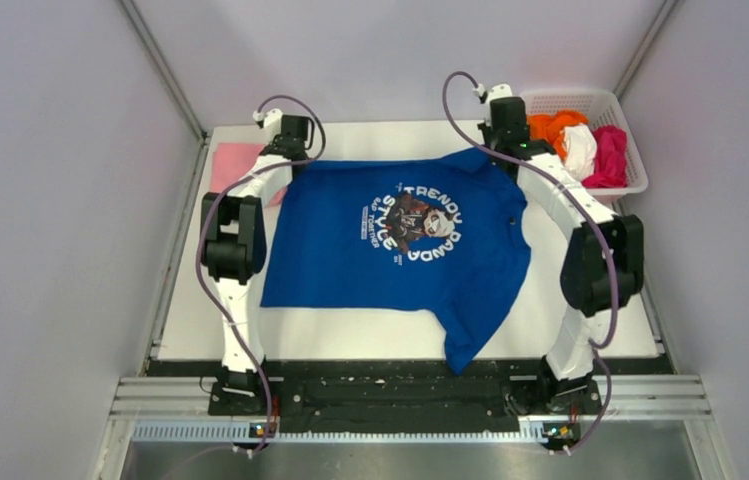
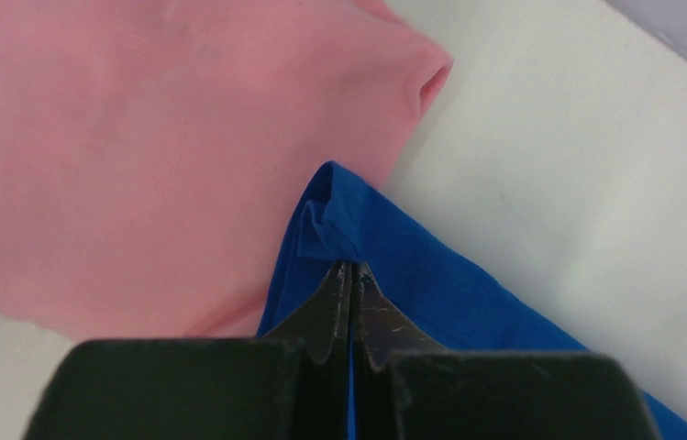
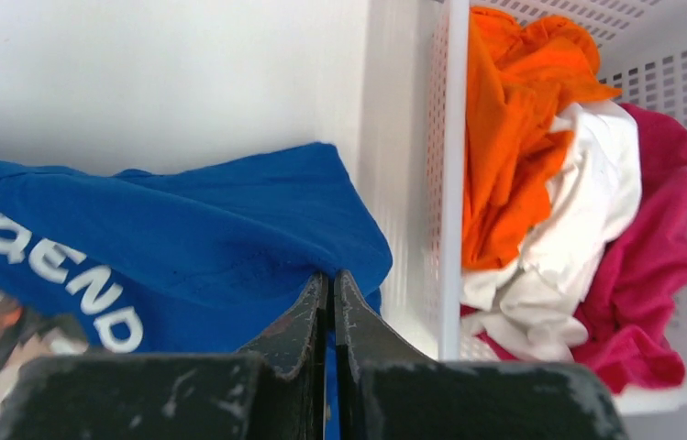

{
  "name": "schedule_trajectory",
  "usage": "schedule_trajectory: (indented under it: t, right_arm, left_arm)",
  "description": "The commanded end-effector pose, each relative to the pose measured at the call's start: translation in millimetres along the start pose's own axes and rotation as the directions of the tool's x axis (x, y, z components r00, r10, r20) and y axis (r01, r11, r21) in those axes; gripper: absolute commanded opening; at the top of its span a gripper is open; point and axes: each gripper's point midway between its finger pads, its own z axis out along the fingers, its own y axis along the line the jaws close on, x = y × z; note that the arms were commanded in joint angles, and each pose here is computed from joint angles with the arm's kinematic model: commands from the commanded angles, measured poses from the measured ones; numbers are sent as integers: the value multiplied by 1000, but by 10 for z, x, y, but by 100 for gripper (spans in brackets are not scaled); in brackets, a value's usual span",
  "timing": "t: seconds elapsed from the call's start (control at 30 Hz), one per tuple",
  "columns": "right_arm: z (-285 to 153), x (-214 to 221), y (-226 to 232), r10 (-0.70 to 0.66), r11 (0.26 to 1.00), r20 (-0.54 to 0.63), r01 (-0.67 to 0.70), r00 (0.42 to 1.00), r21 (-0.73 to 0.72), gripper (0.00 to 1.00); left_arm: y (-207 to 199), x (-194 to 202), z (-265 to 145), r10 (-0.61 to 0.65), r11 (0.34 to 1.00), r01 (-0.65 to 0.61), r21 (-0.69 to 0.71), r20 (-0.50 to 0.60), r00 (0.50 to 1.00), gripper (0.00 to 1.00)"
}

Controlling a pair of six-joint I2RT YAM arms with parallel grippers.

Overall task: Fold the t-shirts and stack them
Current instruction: Fold the flattened tshirt in 1/3 of the way

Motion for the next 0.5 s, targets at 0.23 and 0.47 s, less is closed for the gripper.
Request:
schedule_trajectory:
  t: [0.23, 0.47]
  right_arm:
    - [-913, 670, 303, -49, 995, -184, 32, 982, -97, 0]
    - [-1185, 1361, 649, 9, 996, -376, -43, 927, -82, 2]
  left_arm:
    - [185, -184, -757, -126, 989, 123, 86, 26, 992, 0]
    - [524, 252, -918, -113, 994, 112, -16, -107, 988, 0]
